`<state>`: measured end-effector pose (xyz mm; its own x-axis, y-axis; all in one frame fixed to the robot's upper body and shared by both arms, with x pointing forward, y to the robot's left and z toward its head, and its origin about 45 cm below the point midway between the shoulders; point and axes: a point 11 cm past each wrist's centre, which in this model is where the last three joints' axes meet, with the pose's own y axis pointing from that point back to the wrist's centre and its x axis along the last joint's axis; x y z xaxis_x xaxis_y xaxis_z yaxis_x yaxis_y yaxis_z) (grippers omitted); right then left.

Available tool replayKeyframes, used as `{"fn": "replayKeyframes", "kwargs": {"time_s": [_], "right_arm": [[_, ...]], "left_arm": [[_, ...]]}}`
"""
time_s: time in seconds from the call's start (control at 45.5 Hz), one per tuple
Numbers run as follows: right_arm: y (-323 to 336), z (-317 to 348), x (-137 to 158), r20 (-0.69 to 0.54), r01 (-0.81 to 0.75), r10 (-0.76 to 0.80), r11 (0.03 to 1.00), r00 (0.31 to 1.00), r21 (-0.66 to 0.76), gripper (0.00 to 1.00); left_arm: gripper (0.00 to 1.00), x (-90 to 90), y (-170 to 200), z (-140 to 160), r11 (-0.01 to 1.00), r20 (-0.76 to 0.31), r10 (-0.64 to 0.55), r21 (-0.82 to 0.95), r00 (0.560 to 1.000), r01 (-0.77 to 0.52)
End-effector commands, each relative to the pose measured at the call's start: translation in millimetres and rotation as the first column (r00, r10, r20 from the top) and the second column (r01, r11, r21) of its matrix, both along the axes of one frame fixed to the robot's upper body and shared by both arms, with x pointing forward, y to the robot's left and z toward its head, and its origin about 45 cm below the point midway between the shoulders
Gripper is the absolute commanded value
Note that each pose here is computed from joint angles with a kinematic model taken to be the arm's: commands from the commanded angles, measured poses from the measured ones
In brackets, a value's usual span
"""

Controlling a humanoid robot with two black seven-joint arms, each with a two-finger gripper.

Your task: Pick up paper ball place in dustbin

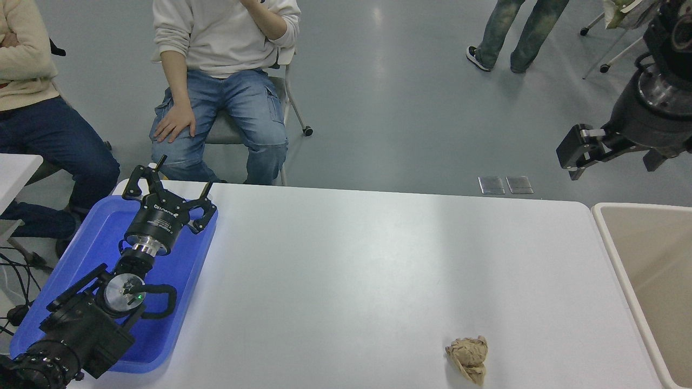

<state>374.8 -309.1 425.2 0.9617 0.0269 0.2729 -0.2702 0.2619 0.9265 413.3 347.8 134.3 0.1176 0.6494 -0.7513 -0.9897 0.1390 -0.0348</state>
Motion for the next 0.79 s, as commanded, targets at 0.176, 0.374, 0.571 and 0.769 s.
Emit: {"fn": "replayKeyframes", "kwargs": {"time_s": [0.176, 0.374, 0.571, 0.769], "right_arm": [[0.0, 2.3, 0.1, 0.007, 0.0, -0.001, 1.0, 1.0, 0.007, 1.0], [-1.2, 6.0, 0.1, 0.018, 0.004, -0.004, 1.0, 1.0, 0.016, 1.0], [-2.6, 0.3, -0.8, 0.003, 0.007, -0.007, 1.0, 1.0, 0.016, 1.0], [-3.7, -3.4, -1.0, -0.006, 0.011, -0.01, 1.0, 1.0, 0.016, 1.0]], "left_arm": [[1.0, 0.2, 0.2, 0.2, 1.0, 0.0, 0.002, -0.001, 1.0, -0.002], [1.0, 0.1, -0.2, 0.1, 1.0, 0.0, -0.001, 0.001, 1.0, 0.001], [1.0, 0.1, -0.2, 0.1, 1.0, 0.0, -0.001, 0.001, 1.0, 0.001], [1.0, 0.2, 0.0, 0.3, 1.0, 0.001, 0.0, 0.0, 1.0, 0.0]]}}
